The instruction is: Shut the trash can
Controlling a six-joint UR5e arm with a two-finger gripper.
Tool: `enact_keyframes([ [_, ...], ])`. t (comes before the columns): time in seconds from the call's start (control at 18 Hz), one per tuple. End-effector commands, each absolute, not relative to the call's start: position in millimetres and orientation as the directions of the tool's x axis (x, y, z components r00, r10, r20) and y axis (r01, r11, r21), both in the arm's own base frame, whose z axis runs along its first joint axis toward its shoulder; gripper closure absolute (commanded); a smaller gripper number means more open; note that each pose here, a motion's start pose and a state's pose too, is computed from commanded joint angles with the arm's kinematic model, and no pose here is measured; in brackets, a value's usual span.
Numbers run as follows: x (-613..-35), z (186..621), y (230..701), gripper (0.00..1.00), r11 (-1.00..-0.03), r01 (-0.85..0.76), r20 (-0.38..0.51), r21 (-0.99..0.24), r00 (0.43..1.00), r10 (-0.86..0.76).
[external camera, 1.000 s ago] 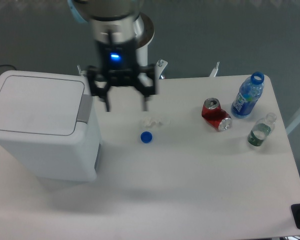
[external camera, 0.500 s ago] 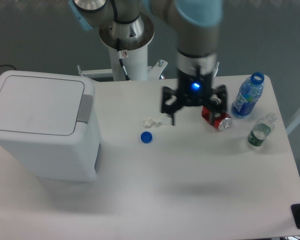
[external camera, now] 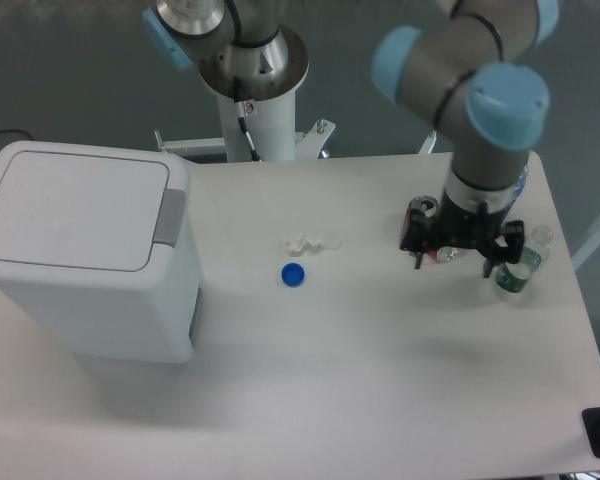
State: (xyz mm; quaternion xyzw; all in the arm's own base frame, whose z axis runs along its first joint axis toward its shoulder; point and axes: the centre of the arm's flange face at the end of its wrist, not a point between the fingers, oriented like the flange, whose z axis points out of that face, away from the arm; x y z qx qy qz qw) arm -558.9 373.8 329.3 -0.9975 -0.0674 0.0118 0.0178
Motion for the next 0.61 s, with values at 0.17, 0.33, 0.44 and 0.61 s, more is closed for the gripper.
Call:
enact_keyframes([
  [0.17,-564.0,306.4,366.9,0.00,-0.998,0.049,0.012,0.039,0.999,0.049],
  [0.33,-568.0,291.1,366.0,0.00,-0.998,0.026,0.029,0.061,0.999,0.027],
  [0.44,-570.2,290.0,363.1,0.00,-0.998,0.032,0.033,0.056,0.999,0.034],
  [0.61,-569.9,289.0,363.3,0.00,-0.998,0.032,0.032,0.052,0.999,0.034],
])
